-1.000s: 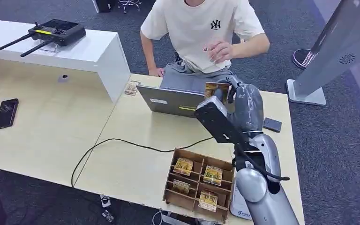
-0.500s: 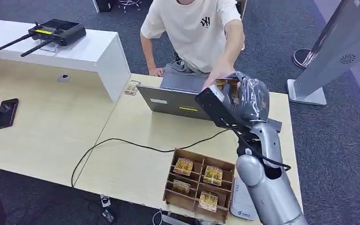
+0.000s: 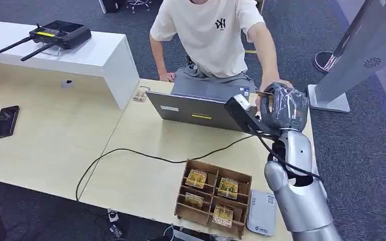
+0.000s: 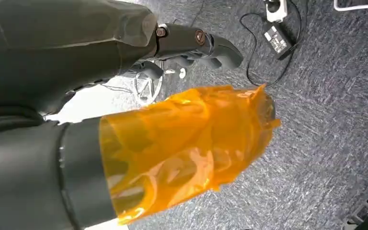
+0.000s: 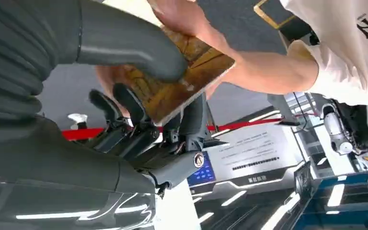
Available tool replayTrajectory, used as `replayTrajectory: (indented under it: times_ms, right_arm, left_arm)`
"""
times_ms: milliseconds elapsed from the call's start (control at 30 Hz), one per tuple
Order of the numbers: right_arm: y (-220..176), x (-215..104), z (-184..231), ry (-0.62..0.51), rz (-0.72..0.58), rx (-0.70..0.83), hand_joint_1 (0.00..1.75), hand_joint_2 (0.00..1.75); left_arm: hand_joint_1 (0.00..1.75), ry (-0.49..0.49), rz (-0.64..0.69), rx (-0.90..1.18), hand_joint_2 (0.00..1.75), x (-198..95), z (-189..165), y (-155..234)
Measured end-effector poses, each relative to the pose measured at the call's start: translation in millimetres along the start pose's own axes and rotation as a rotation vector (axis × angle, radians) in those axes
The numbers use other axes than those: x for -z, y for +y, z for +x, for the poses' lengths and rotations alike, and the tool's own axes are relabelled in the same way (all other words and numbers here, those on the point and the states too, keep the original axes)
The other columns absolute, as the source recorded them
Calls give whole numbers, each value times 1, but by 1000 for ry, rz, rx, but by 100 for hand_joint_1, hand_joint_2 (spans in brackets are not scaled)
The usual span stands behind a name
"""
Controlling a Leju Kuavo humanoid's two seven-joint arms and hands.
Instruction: Pass the card to the sensor for recognition and then transmit it.
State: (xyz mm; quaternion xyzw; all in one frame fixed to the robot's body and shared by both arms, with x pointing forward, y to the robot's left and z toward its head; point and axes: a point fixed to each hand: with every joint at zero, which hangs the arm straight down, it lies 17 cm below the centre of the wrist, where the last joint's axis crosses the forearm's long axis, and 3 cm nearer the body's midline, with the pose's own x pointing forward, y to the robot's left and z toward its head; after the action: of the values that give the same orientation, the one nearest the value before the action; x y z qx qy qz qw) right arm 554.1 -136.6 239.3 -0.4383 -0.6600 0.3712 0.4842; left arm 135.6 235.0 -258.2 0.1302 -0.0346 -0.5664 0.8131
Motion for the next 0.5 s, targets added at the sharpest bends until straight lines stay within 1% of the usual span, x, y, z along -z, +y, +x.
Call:
replayTrajectory:
  times_ms: [33, 333, 500]
  right_arm:
    - [2, 0, -1, 2, 3, -4, 0, 175]
    - [11, -2, -4, 11, 35, -33, 0, 175]
    - [12, -2, 7, -4, 37, 4, 0, 175]
  left_arm:
    - [0, -1, 1, 2, 0, 0, 0, 0]
    - [0, 2, 19, 5, 0, 1, -2, -2]
    - [0, 6, 20, -11, 0, 2, -5, -4]
